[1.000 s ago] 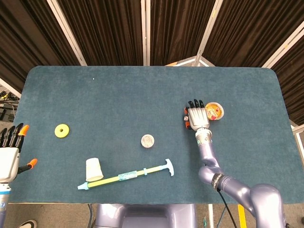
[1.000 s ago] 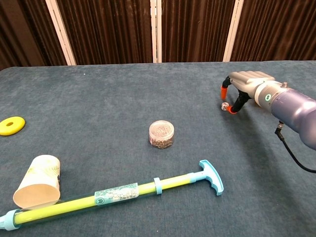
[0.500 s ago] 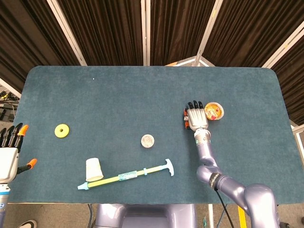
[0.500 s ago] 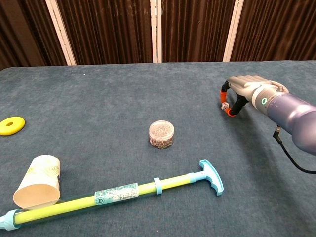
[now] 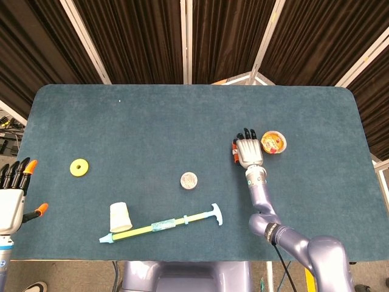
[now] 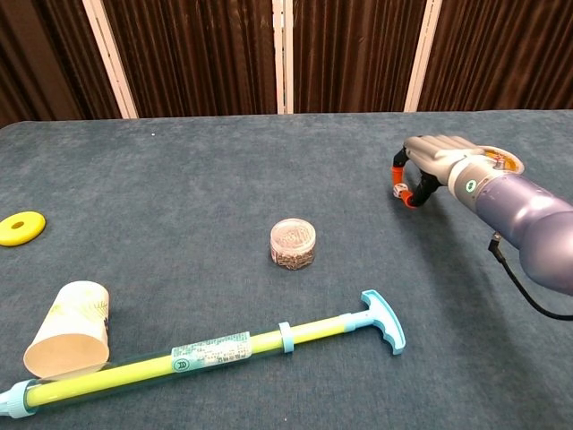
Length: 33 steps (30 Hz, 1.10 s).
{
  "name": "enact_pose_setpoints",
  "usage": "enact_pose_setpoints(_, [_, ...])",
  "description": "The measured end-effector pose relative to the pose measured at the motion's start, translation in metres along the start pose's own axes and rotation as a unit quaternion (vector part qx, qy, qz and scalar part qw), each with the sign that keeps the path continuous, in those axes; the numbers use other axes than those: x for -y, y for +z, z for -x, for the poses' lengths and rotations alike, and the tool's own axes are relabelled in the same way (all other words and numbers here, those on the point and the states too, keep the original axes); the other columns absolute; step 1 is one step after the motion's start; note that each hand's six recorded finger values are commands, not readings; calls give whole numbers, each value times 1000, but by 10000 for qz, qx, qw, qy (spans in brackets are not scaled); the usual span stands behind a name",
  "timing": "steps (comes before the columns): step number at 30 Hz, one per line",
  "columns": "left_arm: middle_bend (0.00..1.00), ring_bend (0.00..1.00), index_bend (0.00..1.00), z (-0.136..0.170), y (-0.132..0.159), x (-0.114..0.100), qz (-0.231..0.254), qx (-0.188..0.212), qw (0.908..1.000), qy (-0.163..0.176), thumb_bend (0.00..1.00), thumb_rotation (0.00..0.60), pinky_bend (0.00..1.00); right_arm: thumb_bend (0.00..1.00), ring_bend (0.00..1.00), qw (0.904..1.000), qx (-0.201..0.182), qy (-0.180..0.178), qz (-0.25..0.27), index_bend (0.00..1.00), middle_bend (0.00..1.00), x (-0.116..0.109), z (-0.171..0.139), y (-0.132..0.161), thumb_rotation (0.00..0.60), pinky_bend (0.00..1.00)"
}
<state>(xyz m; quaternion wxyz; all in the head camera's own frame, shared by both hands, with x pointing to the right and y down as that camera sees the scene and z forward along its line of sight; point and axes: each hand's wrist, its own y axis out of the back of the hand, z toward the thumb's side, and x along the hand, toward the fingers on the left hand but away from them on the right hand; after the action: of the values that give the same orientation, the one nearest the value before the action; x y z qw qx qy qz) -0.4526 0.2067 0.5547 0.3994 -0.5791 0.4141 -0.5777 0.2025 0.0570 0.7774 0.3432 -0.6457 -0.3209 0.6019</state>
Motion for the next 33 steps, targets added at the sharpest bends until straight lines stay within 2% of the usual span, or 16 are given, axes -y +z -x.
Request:
enact_pose_setpoints(4, [0,0,0,0,0,0,-5,1,10000,-8,46,600,0,430,0,9998,-94,-157,37,571,211,-9,-4,4,600,0])
enact_pose_setpoints(10, [0,0,0,1,-1,-1,9,1,10000,16,46,600,0,428,0,9979,-357,-506,171,564,204,-34,-23,9,600,0])
enact_pose_setpoints(16, [0,0,0,2,3,-2,21,45,10000,52,46,600,0,411,0,9943,-627,-781,357,548,172,-62,-67,1,600,0])
enact_pose_setpoints(20, [0,0,0,4,7,-4,20,109,9999,81,46,600,0,389,0,9940,-585,-887,276,526,153,-72,-105,-27,600,0])
enact_pose_setpoints(22, [0,0,0,5,9,-5,18,143,9999,91,45,600,0,378,0,9945,-520,-890,192,503,134,-73,-121,-41,600,0])
enact_pose_setpoints(25, [0,0,0,7,12,-5,27,200,9998,96,46,600,0,331,0,9952,-455,-858,85,407,70,-72,-139,-54,600,0])
enact_pose_setpoints(29, [0,0,0,10,16,-6,24,261,9996,103,45,600,0,265,0,9962,-428,-761,64,297,7,-70,-151,-59,600,0])
enact_pose_setpoints(33, [0,0,0,12,16,-7,33,281,9995,130,46,600,0,239,0,9965,-435,-704,61,258,0,-70,-162,-60,600,0])
